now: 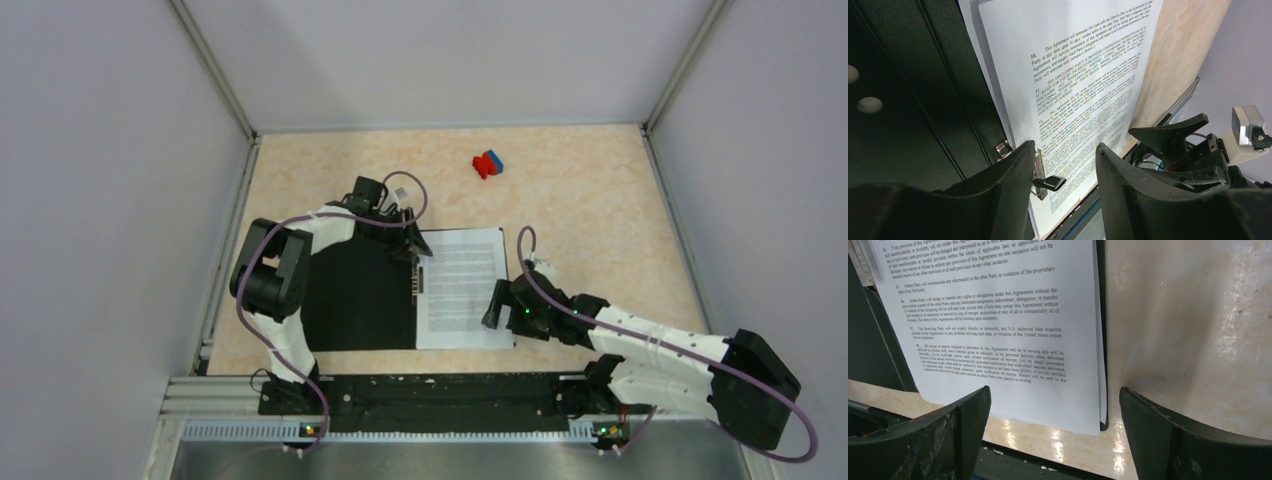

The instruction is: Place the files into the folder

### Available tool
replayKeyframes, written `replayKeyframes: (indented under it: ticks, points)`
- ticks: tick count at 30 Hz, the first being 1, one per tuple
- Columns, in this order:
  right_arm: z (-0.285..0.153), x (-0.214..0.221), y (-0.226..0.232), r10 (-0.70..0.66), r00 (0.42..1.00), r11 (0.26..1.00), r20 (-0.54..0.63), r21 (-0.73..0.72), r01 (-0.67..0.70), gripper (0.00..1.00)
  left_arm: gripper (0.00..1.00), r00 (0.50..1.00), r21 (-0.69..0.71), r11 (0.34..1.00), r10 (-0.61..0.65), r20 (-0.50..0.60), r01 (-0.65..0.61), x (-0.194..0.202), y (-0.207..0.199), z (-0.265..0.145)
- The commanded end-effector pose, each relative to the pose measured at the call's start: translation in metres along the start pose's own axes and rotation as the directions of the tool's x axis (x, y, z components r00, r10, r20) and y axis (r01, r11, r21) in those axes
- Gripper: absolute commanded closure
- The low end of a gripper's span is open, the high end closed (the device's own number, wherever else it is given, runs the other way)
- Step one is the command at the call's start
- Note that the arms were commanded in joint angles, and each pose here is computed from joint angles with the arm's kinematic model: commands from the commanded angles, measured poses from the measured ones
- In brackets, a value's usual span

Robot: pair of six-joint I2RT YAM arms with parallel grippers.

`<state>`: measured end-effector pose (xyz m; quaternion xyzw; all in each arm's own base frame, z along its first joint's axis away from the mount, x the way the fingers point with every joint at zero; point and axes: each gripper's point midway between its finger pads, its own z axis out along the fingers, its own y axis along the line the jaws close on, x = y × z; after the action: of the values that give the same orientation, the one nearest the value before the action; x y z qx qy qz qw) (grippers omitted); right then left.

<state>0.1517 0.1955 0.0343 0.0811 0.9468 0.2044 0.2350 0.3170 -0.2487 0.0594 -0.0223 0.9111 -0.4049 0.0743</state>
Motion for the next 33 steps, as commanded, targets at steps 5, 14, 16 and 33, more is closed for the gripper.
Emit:
replayKeyframes:
  ticks: [5,14,16,33]
  points:
    - [-0.010,0.002,0.019,-0.030,1.000,0.999,-0.008,-0.043,0.030,0.01,0.47,0.999,0.022,0.999,0.028,0.022,-0.028,-0.005,-0.009,-0.001]
    - [-0.011,-0.003,0.016,-0.037,0.999,0.999,0.025,-0.006,0.038,0.01,0.47,0.999,0.020,0.999,0.027,0.022,-0.027,-0.005,-0.008,-0.002]
    - [-0.014,-0.007,0.017,-0.044,0.998,0.999,0.039,-0.002,0.044,0.01,0.47,0.999,0.021,0.999,0.026,0.022,-0.027,-0.005,-0.008,-0.002]
    - [-0.009,0.003,0.039,-0.044,0.999,0.996,-0.017,-0.074,0.042,0.01,0.47,0.999,0.023,0.999,0.027,0.023,-0.027,-0.005,-0.009,-0.002]
